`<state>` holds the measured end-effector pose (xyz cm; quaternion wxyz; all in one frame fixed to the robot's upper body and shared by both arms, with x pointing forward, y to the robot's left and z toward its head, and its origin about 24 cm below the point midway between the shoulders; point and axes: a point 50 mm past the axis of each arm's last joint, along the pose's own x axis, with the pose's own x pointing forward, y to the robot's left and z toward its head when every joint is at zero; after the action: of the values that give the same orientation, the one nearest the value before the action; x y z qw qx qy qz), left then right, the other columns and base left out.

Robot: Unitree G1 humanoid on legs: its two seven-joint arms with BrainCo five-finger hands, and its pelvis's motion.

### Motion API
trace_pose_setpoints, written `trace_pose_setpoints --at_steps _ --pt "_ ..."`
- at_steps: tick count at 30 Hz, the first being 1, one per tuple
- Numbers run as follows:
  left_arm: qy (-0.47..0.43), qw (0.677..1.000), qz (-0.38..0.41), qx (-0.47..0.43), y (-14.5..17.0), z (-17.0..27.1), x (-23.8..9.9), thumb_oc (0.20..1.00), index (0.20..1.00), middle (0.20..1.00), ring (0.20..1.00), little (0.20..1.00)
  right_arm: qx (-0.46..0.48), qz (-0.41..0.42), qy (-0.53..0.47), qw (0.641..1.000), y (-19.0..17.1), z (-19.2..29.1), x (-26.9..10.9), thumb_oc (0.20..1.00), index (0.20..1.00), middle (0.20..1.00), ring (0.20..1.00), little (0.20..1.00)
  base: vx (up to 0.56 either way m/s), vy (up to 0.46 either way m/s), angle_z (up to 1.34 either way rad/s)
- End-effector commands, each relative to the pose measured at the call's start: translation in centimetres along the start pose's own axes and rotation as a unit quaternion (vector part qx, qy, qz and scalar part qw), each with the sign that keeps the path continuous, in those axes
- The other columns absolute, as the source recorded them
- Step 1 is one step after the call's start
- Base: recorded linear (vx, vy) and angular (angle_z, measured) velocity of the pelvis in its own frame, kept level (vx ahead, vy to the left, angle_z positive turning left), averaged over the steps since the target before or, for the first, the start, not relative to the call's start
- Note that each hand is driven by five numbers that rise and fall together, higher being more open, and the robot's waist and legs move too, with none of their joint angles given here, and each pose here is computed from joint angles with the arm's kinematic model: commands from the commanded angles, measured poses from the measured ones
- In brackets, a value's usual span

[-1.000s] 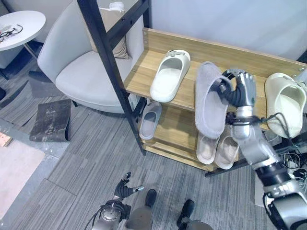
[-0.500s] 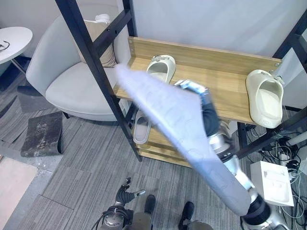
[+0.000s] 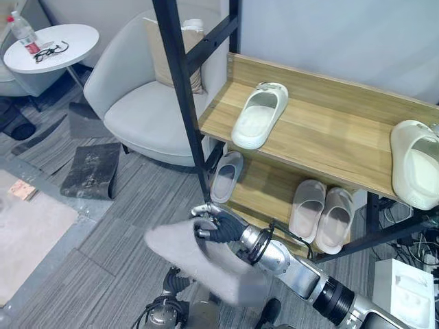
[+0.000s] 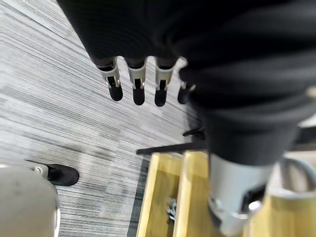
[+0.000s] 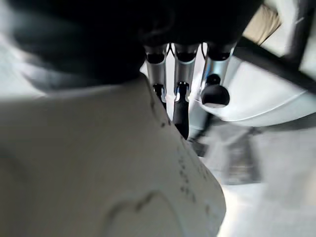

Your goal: Arrange the slippers neatly on the shoe rack.

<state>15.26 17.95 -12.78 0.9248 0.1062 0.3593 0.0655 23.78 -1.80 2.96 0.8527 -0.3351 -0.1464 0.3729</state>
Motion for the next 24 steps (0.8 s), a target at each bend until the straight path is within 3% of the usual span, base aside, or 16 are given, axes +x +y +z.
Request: trace_pose_setpoints --at_steps 1,3,4,5,8,11,12,15,17,20,24 --pt "-0.064 0.998 -0.01 -0.016 -0.9 3.5 1.1 1.0 1.0 1.0 1.0 1.0 -0.161 -0.145 -0.055 0.975 -5.0 1.6 1.8 0.2 0.2 0.2 0.2 0.2 -0.1 -0.016 0.31" --pt "-0.096 0.994 -0.034 0.043 -1.6 2.6 0.0 1.0 1.0 1.0 1.0 1.0 -0.224 -0.237 0.013 0.945 -8.2 -1.9 1.0 0.2 0.2 0.2 0.2 0.2 -0.12 -0.027 0.41" --pt "-0.096 0.994 -0.034 0.043 -1.6 2.6 0.0 1.0 1.0 1.0 1.0 1.0 -0.225 -0.237 0.013 0.945 -8.2 -1.9 1.0 0.2 0.2 0.2 0.2 0.2 -0.23 -0.038 0.43" --pt "-0.114 0.992 -0.03 0.039 -1.8 4.4 0.9 1.0 1.0 1.0 1.0 1.0 -0.28 -0.301 0.045 0.911 -10.8 -3.3 0.8 0.2 0.2 0.2 0.2 0.2 -0.19 -0.009 0.49" --pt "-0.128 0.991 -0.033 0.028 -1.7 5.1 0.9 1.0 1.0 1.0 1.0 1.0 -0.303 -0.312 0.06 0.898 -11.8 -3.8 0.7 0.2 0.2 0.2 0.2 0.2 -0.13 -0.016 0.26" --pt "-0.164 0.985 -0.046 -0.007 -1.2 6.8 0.7 1.0 1.0 1.0 1.0 1.0 -0.393 -0.386 0.1 0.828 -19.1 -4.0 -0.2 0.2 0.2 0.2 0.2 0.2 -0.19 0.048 -0.02" --pt "-0.156 0.987 -0.046 -0.009 -1.1 6.7 1.0 1.0 1.0 1.0 1.0 1.0 -0.425 -0.43 0.103 0.79 -22.9 -3.0 -0.7 0.2 0.2 0.2 0.2 0.2 -0.17 0.101 0.01" --pt "-0.145 0.989 -0.043 -0.009 -1.1 6.4 1.2 1.0 1.0 1.0 1.0 1.0 -0.439 -0.444 0.103 0.774 -24.4 -2.5 -0.9 0.2 0.2 0.2 0.2 0.2 -0.11 0.081 0.05" --pt "-0.12 0.992 -0.032 -0.022 -1.2 6.0 1.8 1.0 1.0 1.0 1.0 1.0 -0.479 -0.472 0.117 0.731 -27.7 -1.7 -1.8 0.2 0.2 0.2 0.2 0.2 -0.09 0.092 0.06" --pt "-0.133 0.99 -0.025 -0.043 -0.9 6.9 2.1 1.0 1.0 1.0 1.0 1.0 -0.496 -0.497 0.128 0.701 -30.5 -0.7 -2.4 0.2 0.2 0.2 0.2 0.2 -0.06 0.068 0.05" --pt "-0.127 0.991 -0.022 -0.043 -0.9 6.8 2.3 1.0 1.0 1.0 1.0 1.0 -0.488 -0.516 0.145 0.689 -31.8 -0.7 -2.8 0.2 0.2 0.2 0.2 0.2 -0.03 0.054 -0.08"
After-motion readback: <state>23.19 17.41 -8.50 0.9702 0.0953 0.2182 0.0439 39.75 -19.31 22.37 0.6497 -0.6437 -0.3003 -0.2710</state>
